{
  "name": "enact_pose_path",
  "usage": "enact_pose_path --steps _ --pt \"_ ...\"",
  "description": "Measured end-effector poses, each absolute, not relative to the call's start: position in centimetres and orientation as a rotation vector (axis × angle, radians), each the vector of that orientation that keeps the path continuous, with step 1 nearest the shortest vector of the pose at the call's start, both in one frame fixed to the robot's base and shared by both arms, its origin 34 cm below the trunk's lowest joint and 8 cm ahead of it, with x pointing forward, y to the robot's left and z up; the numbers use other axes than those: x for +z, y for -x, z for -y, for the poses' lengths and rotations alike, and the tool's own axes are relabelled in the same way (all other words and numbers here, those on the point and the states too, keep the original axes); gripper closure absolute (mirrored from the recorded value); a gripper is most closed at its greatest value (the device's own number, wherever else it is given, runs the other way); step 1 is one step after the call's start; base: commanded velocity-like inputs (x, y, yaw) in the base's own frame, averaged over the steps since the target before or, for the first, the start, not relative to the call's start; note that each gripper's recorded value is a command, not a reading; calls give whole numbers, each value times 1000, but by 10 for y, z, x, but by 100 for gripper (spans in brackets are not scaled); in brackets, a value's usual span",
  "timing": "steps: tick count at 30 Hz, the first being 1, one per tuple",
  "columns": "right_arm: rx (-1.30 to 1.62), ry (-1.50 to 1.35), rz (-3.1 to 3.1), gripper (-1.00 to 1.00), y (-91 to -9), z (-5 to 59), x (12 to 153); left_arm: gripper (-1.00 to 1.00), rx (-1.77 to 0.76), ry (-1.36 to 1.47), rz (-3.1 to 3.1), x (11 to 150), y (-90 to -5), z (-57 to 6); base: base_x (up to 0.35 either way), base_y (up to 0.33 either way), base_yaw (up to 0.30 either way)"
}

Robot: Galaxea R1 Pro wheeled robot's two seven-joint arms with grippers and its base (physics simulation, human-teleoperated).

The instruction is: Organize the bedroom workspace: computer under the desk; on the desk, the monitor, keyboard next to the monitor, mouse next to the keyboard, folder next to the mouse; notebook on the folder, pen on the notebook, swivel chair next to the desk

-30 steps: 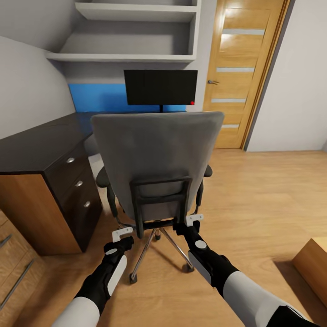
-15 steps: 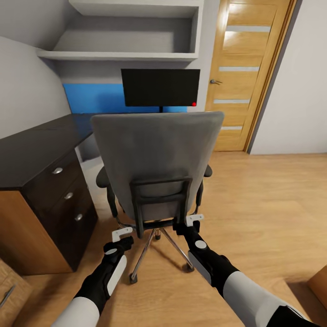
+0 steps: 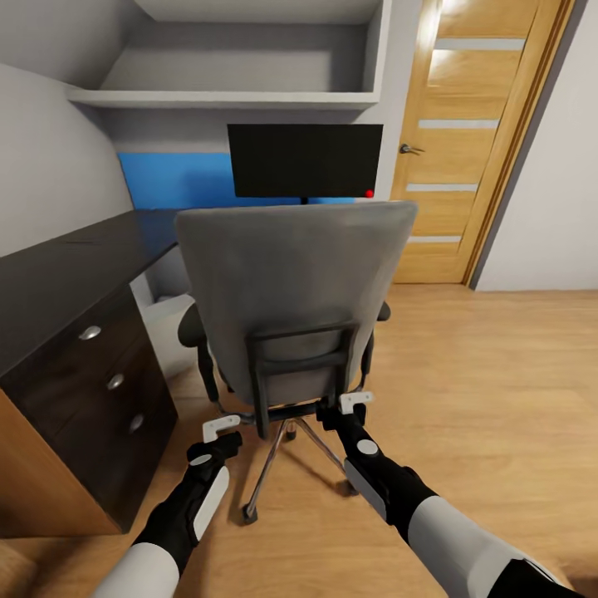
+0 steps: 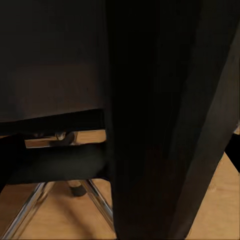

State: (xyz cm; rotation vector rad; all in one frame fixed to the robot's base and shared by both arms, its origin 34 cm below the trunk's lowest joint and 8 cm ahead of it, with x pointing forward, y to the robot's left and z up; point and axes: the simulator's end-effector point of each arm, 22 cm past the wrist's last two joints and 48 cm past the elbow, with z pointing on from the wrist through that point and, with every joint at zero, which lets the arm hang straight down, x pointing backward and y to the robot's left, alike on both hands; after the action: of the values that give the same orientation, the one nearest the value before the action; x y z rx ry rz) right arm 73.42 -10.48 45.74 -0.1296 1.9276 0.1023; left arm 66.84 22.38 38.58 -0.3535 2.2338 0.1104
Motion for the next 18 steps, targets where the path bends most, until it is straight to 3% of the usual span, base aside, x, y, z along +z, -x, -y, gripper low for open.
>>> enact_pose_path --steps 18 --pt "96 131 -1931 -100 -734 108 455 -100 111 356 -2236 385 -668 -224 322 0 2"
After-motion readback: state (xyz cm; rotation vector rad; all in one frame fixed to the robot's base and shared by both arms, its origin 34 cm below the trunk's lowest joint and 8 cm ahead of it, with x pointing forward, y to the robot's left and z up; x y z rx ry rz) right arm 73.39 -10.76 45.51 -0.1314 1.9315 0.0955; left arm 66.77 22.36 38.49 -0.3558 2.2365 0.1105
